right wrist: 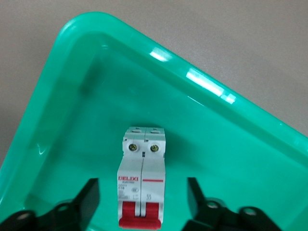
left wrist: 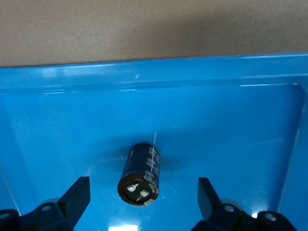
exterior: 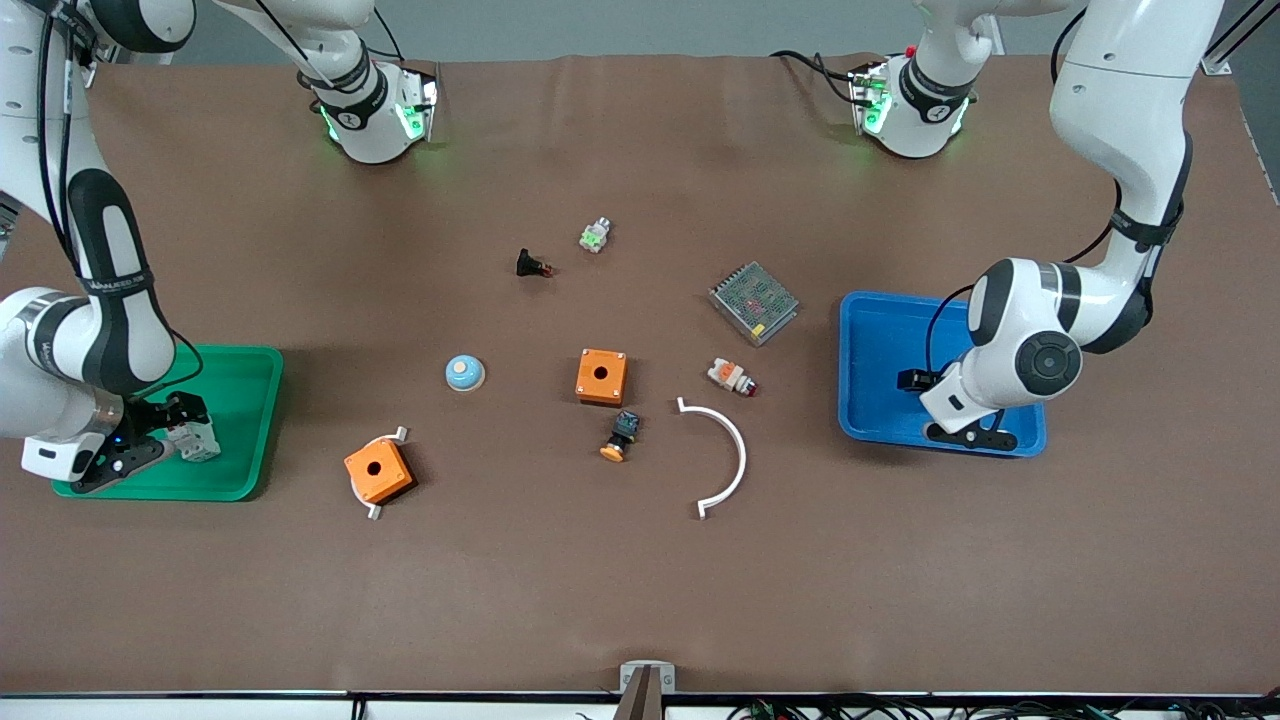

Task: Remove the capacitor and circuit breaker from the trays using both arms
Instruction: 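Lower the right gripper onto the breaker while the left gripper lowers onto the capacitor, then grasp and lift the breaker with the right gripper while the left gripper lifts the capacitor, then carry the breaker with the right gripper while the left gripper carries the capacitor, then set the breaker by the blue button with the right gripper while the left gripper lowers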

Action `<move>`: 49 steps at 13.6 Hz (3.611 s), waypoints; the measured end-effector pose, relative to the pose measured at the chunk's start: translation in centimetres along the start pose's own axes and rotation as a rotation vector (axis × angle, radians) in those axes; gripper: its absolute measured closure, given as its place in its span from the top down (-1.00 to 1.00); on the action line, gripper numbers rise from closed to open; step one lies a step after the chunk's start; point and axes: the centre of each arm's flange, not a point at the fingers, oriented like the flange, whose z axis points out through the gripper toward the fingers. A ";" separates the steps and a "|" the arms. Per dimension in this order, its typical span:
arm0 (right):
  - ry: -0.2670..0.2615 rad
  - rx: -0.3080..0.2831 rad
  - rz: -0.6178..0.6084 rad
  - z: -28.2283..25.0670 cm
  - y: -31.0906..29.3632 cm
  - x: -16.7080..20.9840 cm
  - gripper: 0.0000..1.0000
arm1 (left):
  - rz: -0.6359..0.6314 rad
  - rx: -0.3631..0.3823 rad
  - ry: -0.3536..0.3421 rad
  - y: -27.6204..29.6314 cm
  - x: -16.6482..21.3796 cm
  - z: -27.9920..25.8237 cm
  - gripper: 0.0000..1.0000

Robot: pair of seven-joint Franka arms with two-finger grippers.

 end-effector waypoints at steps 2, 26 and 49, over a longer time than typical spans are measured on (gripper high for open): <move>-0.001 0.001 -0.007 0.1 0.0 0.0 0.32 | -0.004 0.001 0.002 -0.3 0.0 0.0 0.81; -0.075 0.095 0.619 -12.6 -37.5 20.0 -0.20 | -0.189 -0.221 0.270 23.2 8.2 -13.1 -0.31; -0.057 0.152 0.819 -24.7 -35.6 15.6 1.00 | -0.278 -0.204 0.347 36.7 9.4 -4.3 -0.04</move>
